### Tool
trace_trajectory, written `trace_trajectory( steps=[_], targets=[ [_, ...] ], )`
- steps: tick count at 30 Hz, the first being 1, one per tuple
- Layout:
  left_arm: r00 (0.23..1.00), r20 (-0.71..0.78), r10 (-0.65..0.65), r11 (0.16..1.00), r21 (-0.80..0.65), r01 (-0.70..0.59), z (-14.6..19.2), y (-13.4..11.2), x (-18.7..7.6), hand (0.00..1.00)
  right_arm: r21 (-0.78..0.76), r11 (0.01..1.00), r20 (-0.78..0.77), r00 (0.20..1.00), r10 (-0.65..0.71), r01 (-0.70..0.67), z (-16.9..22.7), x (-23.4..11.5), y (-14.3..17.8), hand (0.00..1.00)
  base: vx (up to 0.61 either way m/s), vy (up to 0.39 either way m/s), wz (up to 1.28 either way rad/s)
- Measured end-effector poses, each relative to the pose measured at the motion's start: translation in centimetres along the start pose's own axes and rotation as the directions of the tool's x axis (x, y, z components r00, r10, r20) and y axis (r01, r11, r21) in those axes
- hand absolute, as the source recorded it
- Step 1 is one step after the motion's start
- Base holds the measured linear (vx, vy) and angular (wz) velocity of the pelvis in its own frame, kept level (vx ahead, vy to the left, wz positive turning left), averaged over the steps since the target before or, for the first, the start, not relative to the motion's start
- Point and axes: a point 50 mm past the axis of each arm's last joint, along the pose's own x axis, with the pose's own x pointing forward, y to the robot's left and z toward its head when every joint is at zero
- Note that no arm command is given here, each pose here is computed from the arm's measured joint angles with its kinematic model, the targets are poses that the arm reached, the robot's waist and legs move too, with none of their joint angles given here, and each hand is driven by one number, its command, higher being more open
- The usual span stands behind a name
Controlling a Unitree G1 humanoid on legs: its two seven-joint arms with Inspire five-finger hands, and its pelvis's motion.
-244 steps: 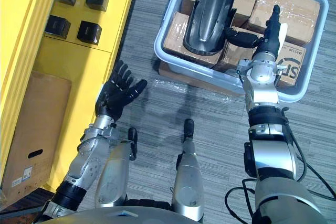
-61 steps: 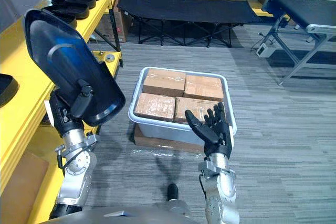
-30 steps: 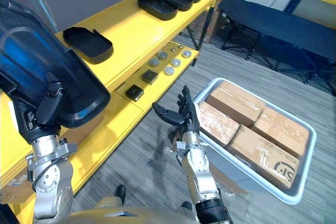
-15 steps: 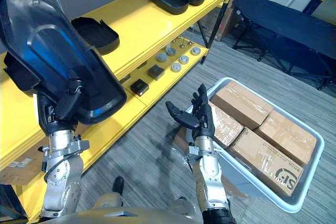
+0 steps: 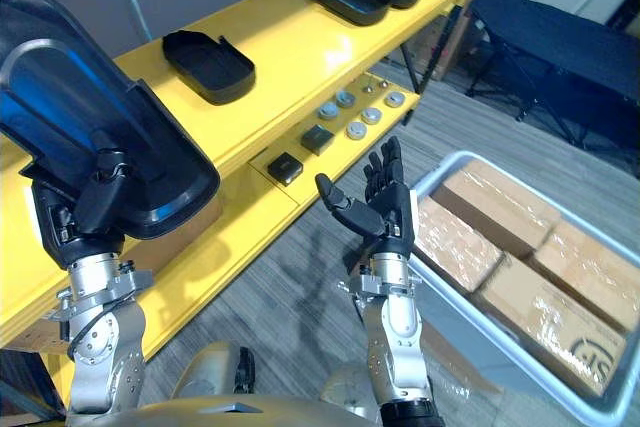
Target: Walk over and take three plastic housings, then place them on the shelf
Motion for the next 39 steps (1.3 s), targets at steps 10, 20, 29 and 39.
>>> trace_trajectory(
  steps=[10,20,29,39],
  targets=[
    [0.998,0.059,0.028,0.999,0.015,-0.029,0.0,-0.5,1.7,0.0,-0.049,0.972,0.373,0.899,0.229,-0.228,7.0,3.3,3.4,1.0,0.36,-0.175,0.8],
    [0.992,0.059,-0.108,0.99,-0.08,0.112,-0.3,-3.1,1.6,0.0,-0.122,0.971,0.401,0.885,0.236,-0.204,8.2,3.7,1.8,1.0,0.13,-0.118,0.69],
    [0.99,0.105,-0.089,0.993,-0.073,0.097,1.5,-2.8,0.6,0.0,0.066,0.934,0.316,0.895,0.315,-0.352,5.6,2.4,4.8,1.0,-0.09,0.043,0.23],
    [0.984,0.109,-0.142,0.988,0.071,0.135,1.5,-1.7,0.2,0.0,0.124,0.902,0.269,0.889,0.37,-0.413,4.6,2.9,4.7,1.0,-0.1,0.275,0.24]
  ],
)
